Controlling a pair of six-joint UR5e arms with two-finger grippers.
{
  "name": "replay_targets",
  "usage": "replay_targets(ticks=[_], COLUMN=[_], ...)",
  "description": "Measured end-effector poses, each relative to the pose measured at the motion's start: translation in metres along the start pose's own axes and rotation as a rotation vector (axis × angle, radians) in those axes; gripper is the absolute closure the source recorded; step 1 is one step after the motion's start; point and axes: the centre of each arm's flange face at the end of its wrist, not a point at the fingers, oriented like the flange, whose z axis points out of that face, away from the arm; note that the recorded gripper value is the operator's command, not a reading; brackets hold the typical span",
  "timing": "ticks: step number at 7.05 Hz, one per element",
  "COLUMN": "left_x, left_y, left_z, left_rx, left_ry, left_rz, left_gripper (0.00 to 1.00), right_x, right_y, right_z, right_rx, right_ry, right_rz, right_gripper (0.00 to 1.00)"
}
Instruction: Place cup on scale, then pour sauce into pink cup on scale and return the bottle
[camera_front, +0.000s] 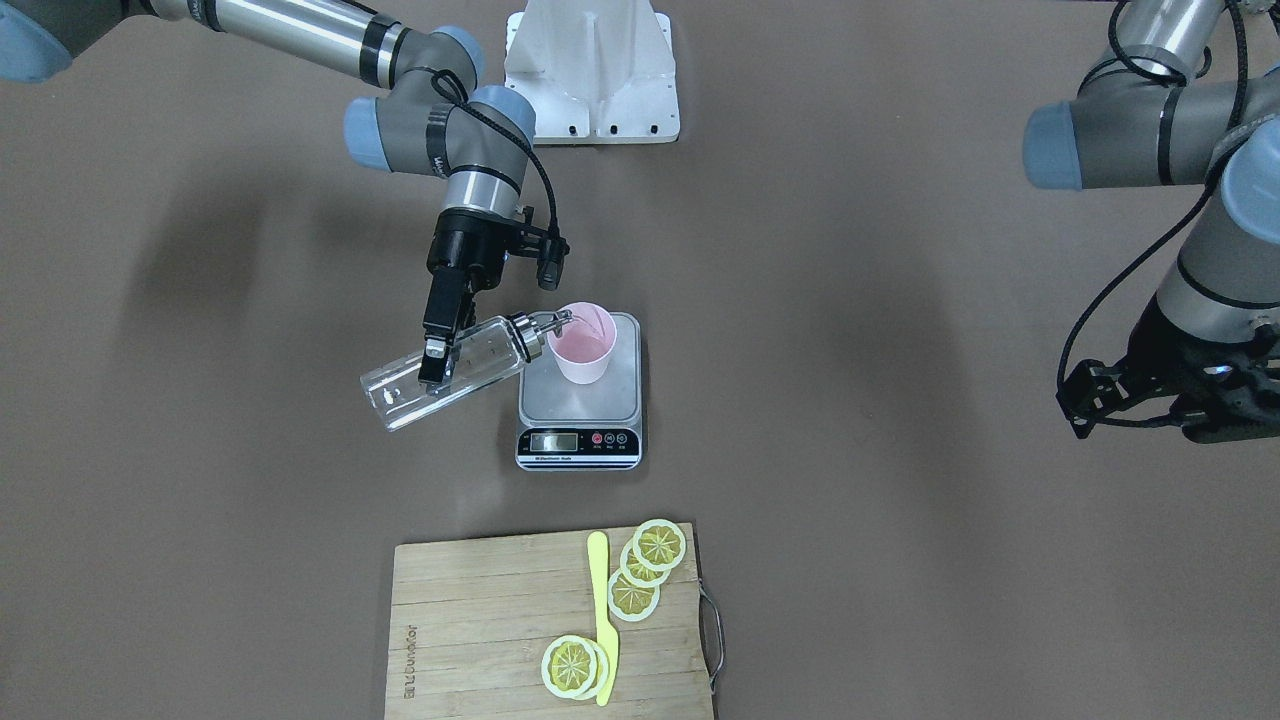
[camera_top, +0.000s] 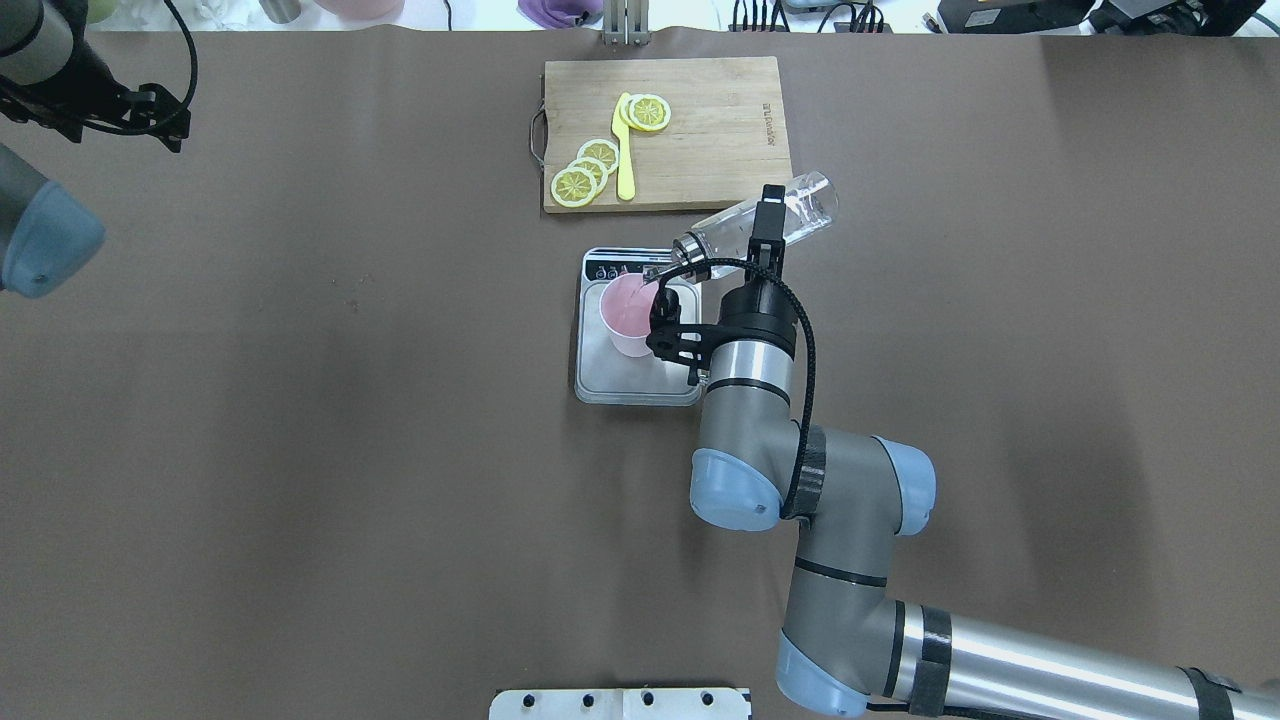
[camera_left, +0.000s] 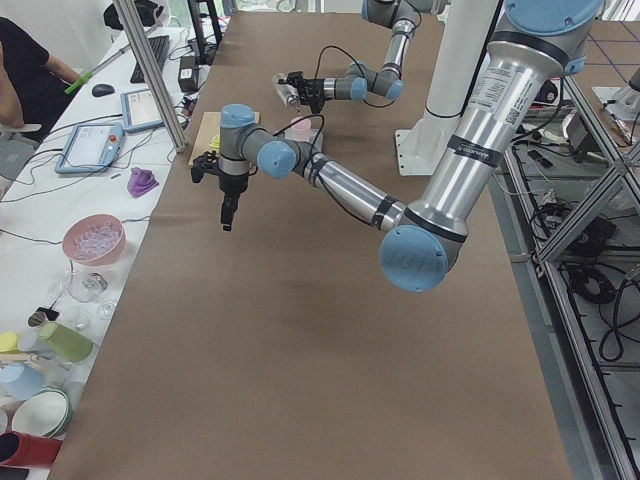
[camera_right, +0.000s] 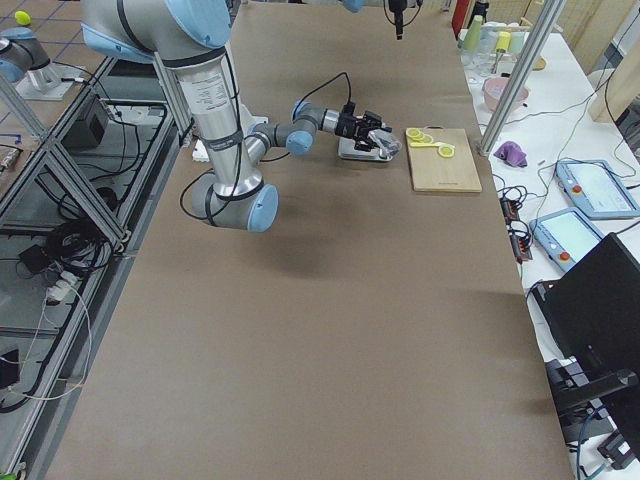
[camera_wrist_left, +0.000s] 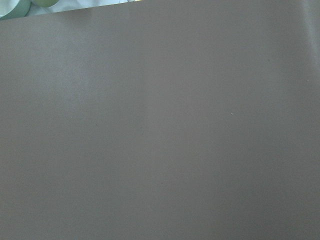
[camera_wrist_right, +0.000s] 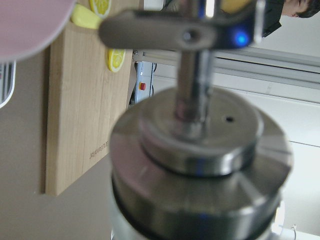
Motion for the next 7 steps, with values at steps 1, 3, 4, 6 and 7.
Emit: replay_targets(ticks=[1,3,4,6,7], left_x=[0.0,-0.001,-0.001,-0.001,0.0], left_y=[0.0,-0.001,-0.001,-0.001,-0.002], left_z=[-0.001,-0.001,0.0,-0.001,-0.001], left_rx=[0.001,0.011,0.013,0.015,0.016], left_ry=[0.0,-0.011,-0.014,-0.015,-0.015], left_rz=[-0.001,0.0,0.001,0.001,0.001], left_gripper=[0.01,0.01,0.01,0.01,0.01], right_x=[-0.003,-0.007,-0.006,0.004,0.009], right_y=[0.0,0.0,-0.001,-0.001,0.002], right_z=[0.0,-0.001,-0.001,0.001,0.006], right_rx=[0.002,0.01,0.027,0.07,0.086], right_ry=[-0.012,-0.051,-0.082,-0.142,-0.164], right_rz=[0.063,0.19,0.26,0.382,0.428], right_gripper=[1.0,1.0,1.0,1.0,1.0])
